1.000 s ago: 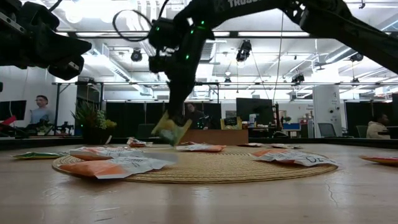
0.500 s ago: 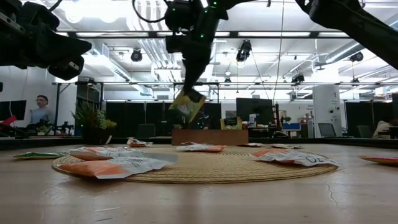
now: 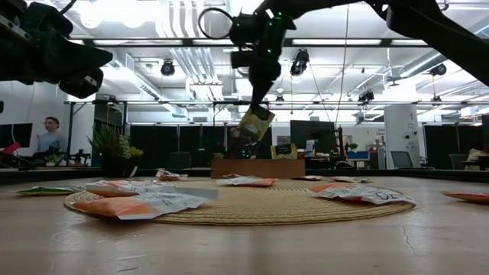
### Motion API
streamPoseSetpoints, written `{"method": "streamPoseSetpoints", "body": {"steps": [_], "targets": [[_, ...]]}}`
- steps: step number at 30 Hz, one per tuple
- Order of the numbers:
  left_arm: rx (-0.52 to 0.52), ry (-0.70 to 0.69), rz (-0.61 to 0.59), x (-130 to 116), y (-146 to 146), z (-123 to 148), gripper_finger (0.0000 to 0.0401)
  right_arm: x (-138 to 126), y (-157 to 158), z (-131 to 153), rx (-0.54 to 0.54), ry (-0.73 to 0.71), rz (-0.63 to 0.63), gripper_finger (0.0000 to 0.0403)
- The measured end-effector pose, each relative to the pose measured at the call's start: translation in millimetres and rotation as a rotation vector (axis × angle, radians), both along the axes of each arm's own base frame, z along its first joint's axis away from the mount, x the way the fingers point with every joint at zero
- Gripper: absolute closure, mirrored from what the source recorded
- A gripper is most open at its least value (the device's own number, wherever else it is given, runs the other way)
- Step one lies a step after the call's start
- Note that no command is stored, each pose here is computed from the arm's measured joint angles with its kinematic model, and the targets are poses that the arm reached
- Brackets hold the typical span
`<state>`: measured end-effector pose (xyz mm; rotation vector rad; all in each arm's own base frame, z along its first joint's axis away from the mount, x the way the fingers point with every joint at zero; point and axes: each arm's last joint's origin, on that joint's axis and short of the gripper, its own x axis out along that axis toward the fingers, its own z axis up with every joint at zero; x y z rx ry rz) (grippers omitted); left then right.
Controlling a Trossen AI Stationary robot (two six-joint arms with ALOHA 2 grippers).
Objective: Pick & Place Tea
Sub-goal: Put the top yellow tea bag into the right section of the wooden organizer
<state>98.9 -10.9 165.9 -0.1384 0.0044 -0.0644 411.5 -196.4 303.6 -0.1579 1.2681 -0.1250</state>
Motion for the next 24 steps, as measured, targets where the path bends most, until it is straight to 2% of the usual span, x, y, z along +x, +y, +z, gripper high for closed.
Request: {"method": "streamPoseSetpoints", "body": {"steps": [15, 24], "targets": [[0.0, 0.0, 0.0, 0, 0, 0, 0.0401, -43, -66, 0, -0.043, 0.073, -0.027, 0.0395], [0.0, 0.0, 0.0, 0, 0, 0, 0.0401, -49, -73, -5, -0.057, 0.113, -0.003, 0.0395]]}}
